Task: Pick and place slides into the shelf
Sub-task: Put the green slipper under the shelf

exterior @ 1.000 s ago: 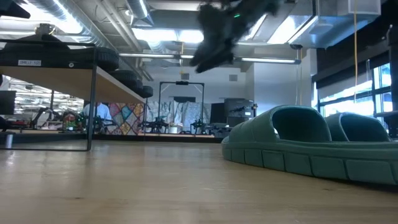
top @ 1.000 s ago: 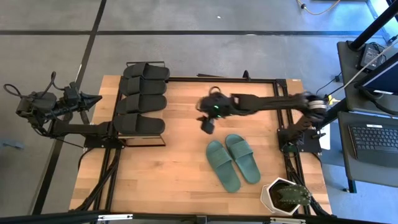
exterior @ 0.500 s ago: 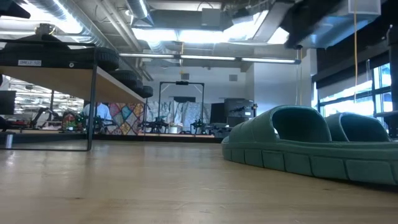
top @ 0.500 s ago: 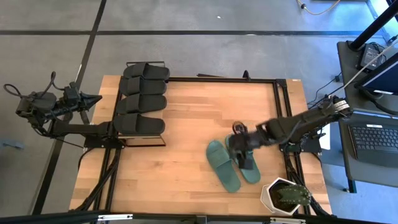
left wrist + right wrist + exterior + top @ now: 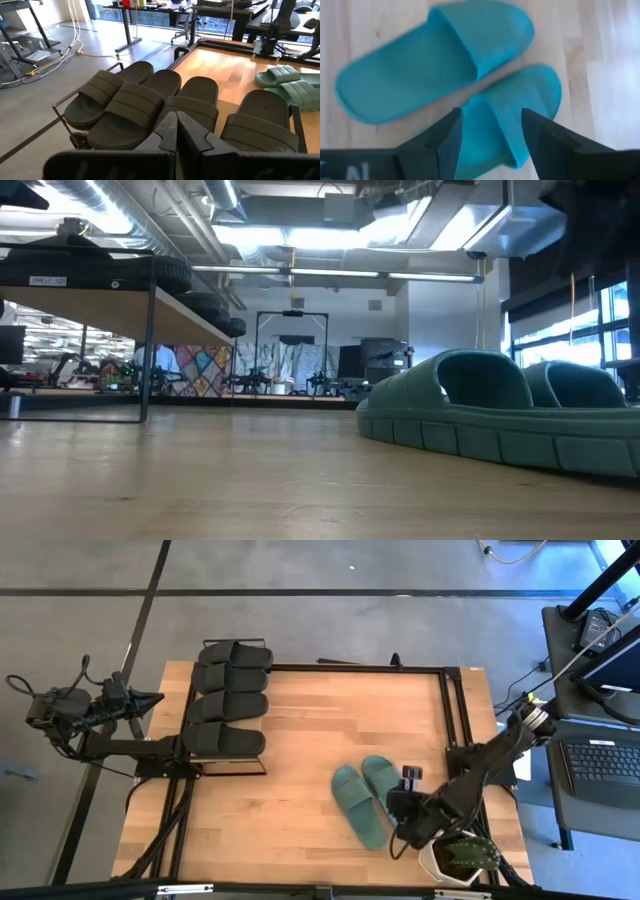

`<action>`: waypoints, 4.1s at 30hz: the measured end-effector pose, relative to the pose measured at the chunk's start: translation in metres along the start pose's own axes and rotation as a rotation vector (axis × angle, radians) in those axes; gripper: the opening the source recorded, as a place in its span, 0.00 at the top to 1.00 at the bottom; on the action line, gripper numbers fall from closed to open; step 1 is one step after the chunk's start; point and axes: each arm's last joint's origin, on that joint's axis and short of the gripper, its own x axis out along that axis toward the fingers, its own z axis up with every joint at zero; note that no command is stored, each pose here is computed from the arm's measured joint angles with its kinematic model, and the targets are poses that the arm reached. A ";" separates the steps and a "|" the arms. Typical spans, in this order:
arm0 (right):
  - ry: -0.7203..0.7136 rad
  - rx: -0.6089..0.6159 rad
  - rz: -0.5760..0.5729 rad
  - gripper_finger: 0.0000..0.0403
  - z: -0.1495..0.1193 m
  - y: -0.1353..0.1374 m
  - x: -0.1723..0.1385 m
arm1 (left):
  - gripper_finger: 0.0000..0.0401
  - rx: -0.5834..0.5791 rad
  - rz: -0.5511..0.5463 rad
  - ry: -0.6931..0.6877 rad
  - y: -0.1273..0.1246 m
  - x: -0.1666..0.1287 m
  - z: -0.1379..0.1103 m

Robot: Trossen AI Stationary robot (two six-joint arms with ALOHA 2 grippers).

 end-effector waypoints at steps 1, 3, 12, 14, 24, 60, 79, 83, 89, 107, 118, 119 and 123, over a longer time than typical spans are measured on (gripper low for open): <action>0.018 0.005 -0.016 0.50 -0.002 0.003 0.004 | 1.00 0.000 0.000 0.000 0.000 0.000 0.000; 0.058 0.010 -0.057 0.50 -0.005 0.008 0.013 | 1.00 0.000 0.002 0.000 0.000 0.000 0.000; 0.192 -0.028 -0.345 0.50 -0.017 0.015 0.058 | 1.00 -0.003 0.002 -0.006 0.000 0.000 0.001; 0.212 -0.036 -0.365 0.50 -0.018 0.016 0.065 | 1.00 -0.004 0.003 -0.007 0.000 0.000 0.001; 0.209 -0.028 -0.363 0.50 -0.017 0.019 0.072 | 1.00 -0.004 0.002 -0.006 0.000 0.000 0.001; 0.213 -0.001 -0.311 0.51 -0.006 0.022 0.100 | 1.00 -0.003 0.003 -0.006 0.000 0.000 0.001; 0.293 0.025 -0.431 0.96 -0.003 0.008 0.097 | 1.00 -0.005 0.002 -0.006 0.000 0.000 0.001; 0.276 0.046 -0.525 0.96 0.018 -0.004 0.081 | 1.00 -0.006 0.002 -0.006 0.000 0.000 0.001; 0.264 0.007 -0.579 0.97 0.059 -0.033 0.068 | 1.00 0.001 0.002 -0.006 0.000 0.000 0.001; 0.073 -0.420 -0.412 0.97 0.158 -0.218 0.145 | 1.00 0.001 0.002 -0.005 0.000 0.000 0.001; -0.111 -0.742 -0.350 0.97 0.166 -0.279 0.170 | 1.00 0.005 0.002 -0.006 0.000 0.000 0.001; -0.104 -0.772 -0.346 0.97 0.164 -0.280 0.176 | 1.00 0.005 0.002 -0.006 0.000 0.000 0.001; -0.148 -0.874 -0.362 0.97 0.166 -0.286 0.198 | 1.00 0.006 0.002 -0.005 0.000 0.000 0.001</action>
